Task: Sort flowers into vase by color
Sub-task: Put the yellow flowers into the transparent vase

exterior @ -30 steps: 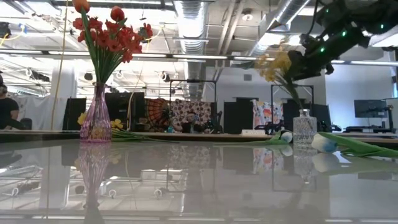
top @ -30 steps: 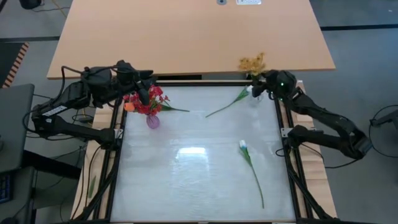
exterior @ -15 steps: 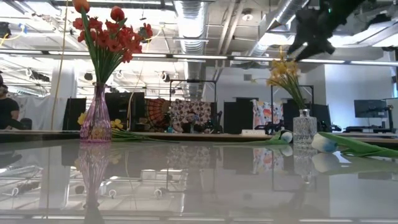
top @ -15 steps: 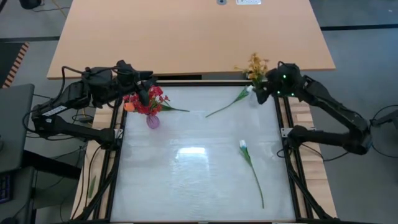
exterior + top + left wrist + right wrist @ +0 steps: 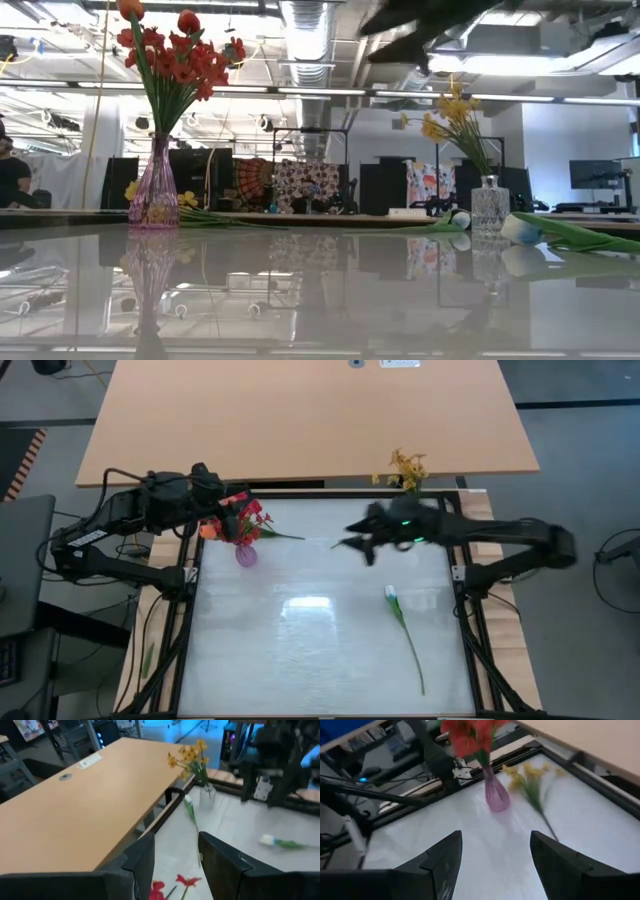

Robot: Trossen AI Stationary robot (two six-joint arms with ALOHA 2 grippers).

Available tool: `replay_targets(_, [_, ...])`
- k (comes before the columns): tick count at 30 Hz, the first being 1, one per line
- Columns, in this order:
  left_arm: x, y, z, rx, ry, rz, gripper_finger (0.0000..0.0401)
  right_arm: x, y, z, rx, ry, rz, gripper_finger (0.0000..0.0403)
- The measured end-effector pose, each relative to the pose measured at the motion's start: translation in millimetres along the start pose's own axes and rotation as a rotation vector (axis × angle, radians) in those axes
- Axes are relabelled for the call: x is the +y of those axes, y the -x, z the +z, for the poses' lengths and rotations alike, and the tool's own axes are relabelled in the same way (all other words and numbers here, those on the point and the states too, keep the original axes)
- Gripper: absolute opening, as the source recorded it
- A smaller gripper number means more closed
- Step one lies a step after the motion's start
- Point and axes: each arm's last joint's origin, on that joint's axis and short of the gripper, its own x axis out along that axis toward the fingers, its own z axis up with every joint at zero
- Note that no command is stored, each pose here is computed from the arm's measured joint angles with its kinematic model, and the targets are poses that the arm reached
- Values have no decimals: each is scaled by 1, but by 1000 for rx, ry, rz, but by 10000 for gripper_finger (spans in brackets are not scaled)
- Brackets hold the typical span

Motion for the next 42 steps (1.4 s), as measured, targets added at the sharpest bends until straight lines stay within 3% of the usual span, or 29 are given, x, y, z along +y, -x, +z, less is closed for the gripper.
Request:
replay_targets(3, [0, 0, -2, 20, -23, 1, 142, -8, -55, -15, 2, 9, -11, 260])
replay_targets(8, [0, 0, -5, 46, -66, 2, 142, -50, -136, -34, 55, -4, -109, 260])
replay_targets(13, [0, 0, -6, 58, -69, -18, 142, -84, -204, -46, 261, 77, -132, 260])
replay_targets(17, [0, 0, -8, 76, -68, -24, 142, -89, -246, -49, 378, 144, -135, 260])
replay_targets(23, [0, 0, -9, 87, -58, -21, 142, -83, -296, -38, 341, 225, -151, 260])
replay_targets(28, [0, 0, -9, 87, -43, -19, 142, -85, -325, -44, 423, 211, -166, 251])
replay_targets(33, [0, 0, -9, 87, -19, -18, 142, -85, -345, -54, 465, 235, -174, 209])
replay_targets(37, [0, 0, -10, 98, -14, -18, 142, -83, -342, -55, 481, 250, -183, 134])
replay_targets(40, [0, 0, -11, 107, -6, -18, 142, -82, -333, -48, 522, 210, -194, 50])
replay_targets(42, [1, 2, -11, 110, -9, -19, 142, -81, -323, -41, 558, 180, -207, 18])
